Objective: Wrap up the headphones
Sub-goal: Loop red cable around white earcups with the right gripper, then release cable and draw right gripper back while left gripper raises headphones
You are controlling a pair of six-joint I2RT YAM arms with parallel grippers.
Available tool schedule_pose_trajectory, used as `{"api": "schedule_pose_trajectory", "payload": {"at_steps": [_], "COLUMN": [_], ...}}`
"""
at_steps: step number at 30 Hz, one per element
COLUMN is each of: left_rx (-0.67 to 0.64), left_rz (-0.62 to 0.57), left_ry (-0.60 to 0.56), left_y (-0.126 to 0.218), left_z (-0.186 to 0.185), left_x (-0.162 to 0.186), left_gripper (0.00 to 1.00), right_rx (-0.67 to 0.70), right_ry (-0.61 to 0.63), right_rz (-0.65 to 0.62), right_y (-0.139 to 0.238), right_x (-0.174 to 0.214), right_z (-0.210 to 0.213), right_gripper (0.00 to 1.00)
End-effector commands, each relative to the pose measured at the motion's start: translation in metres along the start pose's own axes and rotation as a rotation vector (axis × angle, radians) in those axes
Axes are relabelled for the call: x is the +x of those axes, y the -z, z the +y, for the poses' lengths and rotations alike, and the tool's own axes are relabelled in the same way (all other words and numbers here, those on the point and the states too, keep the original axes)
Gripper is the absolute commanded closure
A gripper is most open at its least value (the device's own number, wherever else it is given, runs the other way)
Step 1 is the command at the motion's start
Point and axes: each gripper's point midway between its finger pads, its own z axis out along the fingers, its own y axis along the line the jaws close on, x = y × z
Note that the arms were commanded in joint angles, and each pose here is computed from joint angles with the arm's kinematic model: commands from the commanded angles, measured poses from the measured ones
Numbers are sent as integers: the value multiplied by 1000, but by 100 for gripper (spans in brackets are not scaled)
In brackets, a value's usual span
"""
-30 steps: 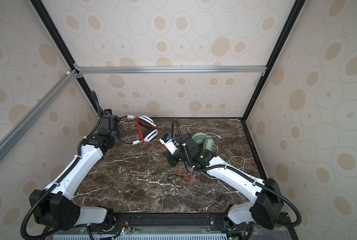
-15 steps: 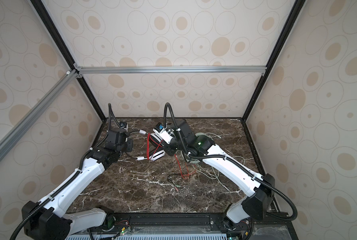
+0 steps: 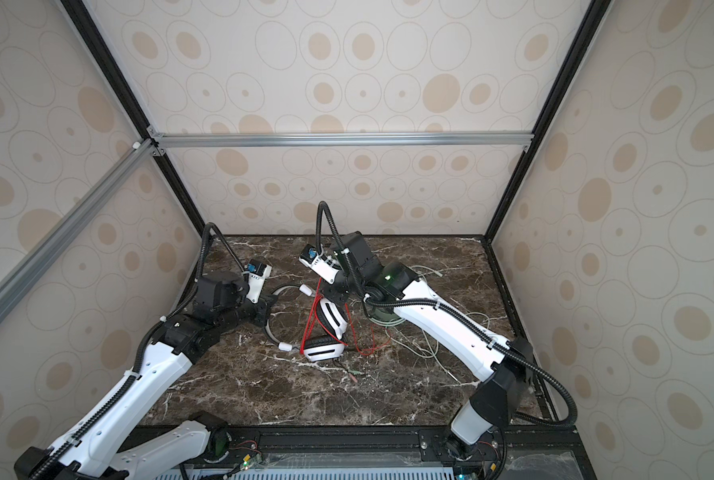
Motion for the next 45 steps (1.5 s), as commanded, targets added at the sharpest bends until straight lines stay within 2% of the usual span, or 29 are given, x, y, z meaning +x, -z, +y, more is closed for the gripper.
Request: {"api": "schedule_pose_trajectory", "payload": {"at_steps": [1,8,15,23,30,38,45], "left_rx": [133,193,241,278,318,373,420], "left_rz": [-87,-157,-173,-277,-374,-542,-615], "left_ry": [19,89,81,83,101,149,160], "left_y": [19,33,46,77,99,128,145], "left_z": [-26,-37,-46,-55,-63,-69,-73], "left_x": [-22,-32,-46,-100,-144,-204,-229], "left_gripper": [100,100,100,100,100,100,100], "right_rx": [42,14,-39,-103,-147,-146,-145], "right_ry": [-82,-280,-379,-450,-508,-602,-662], "right_rz": [-18,-56,-137,-247,-262,-277,-258], "right_y": [-5,-23,-29,-26,-36,-54,-72], "right_x": [-2,24,35,37,46,62,80], "right_z": [-23,-45,-42,-34,-25,-24,-21], "right_gripper": [93,93,89,81,80,81,81]}}
